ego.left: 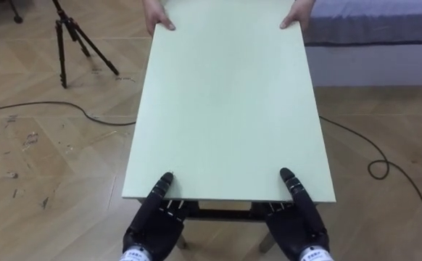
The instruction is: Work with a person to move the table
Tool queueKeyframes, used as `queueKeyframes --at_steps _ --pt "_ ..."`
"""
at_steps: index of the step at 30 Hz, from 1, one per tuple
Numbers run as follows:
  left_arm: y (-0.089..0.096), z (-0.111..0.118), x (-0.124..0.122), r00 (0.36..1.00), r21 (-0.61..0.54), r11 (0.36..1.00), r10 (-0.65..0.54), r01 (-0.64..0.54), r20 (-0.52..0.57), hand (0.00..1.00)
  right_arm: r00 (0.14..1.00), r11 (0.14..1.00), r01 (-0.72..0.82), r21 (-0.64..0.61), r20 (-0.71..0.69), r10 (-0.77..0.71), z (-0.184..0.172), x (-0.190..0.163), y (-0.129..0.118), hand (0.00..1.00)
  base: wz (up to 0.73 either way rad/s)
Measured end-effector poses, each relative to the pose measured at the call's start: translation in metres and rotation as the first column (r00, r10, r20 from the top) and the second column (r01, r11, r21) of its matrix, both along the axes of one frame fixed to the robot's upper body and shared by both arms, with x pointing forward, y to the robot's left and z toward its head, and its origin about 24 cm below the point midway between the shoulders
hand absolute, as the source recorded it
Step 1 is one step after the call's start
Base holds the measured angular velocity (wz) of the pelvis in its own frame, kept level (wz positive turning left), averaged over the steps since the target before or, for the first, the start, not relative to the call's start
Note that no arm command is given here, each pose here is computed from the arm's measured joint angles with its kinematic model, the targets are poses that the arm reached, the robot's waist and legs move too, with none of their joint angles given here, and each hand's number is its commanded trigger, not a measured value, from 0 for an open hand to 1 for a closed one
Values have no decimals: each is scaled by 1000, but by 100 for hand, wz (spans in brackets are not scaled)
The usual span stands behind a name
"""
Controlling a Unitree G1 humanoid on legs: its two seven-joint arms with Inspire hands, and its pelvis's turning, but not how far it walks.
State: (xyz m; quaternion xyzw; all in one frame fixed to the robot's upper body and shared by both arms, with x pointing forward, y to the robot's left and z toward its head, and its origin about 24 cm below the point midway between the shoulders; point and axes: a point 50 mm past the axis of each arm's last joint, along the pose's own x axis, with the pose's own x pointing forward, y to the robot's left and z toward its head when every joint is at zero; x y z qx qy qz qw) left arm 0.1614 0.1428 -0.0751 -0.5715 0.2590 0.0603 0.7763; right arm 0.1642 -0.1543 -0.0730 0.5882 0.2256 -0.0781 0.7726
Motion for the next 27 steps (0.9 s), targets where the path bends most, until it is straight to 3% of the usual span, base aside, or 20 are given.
queueKeyframes --at_steps 10,21,27 --pt "-2 0 0 1000 10 1000 -9 9 2 100 1000 1000 1 -12 17 -1 1 1 -2 100 0" --pt "-5 12 -22 999 -15 1000 -1 2 42 100 998 1000 8 1 61 -8 15 -15 -1 100 4" --pt "-4 17 -21 998 -19 1000 18 -16 66 100 996 1000 3 4 92 -3 21 -13 5 100 0"
